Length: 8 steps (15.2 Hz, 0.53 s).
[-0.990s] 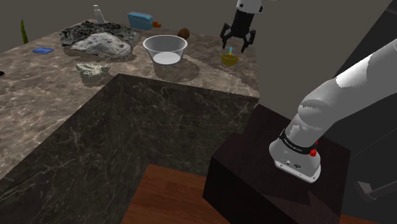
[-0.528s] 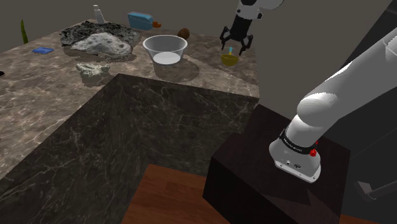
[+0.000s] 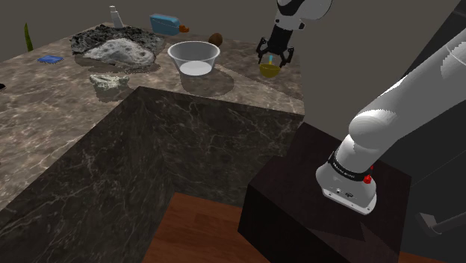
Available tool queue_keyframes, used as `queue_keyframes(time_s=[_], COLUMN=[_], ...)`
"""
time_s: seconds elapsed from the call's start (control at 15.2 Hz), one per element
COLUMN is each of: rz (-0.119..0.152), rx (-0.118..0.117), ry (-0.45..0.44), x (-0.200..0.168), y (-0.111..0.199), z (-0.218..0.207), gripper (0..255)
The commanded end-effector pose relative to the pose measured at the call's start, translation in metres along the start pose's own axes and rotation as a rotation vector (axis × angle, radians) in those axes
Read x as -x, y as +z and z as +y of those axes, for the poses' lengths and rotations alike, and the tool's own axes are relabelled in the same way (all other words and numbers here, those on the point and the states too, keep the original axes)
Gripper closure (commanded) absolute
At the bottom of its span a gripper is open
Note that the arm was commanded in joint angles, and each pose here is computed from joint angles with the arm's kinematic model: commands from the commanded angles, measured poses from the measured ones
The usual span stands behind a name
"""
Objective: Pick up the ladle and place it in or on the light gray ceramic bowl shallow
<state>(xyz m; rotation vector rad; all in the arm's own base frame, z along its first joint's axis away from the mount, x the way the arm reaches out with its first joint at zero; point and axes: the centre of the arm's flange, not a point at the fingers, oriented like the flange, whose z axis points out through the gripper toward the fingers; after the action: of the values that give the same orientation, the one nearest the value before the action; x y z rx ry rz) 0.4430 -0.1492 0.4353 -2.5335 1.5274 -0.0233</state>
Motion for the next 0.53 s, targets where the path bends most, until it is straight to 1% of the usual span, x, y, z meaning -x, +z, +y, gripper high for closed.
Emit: queue_keyframes(time_s=[0.0, 0.13, 0.2, 0.46], rz=[0.0, 0.0, 0.0, 0.0], rx=[0.0, 0.0, 0.0, 0.0], ry=[0.0, 0.0, 0.0, 0.0], x=[-0.0001, -0.0001, -0.0001, 0.0003], y=[0.0002, 0.0002, 0.0002, 0.0004], z=[0.0001, 0.0, 0.0, -0.0001], gripper=[0, 0, 255, 255])
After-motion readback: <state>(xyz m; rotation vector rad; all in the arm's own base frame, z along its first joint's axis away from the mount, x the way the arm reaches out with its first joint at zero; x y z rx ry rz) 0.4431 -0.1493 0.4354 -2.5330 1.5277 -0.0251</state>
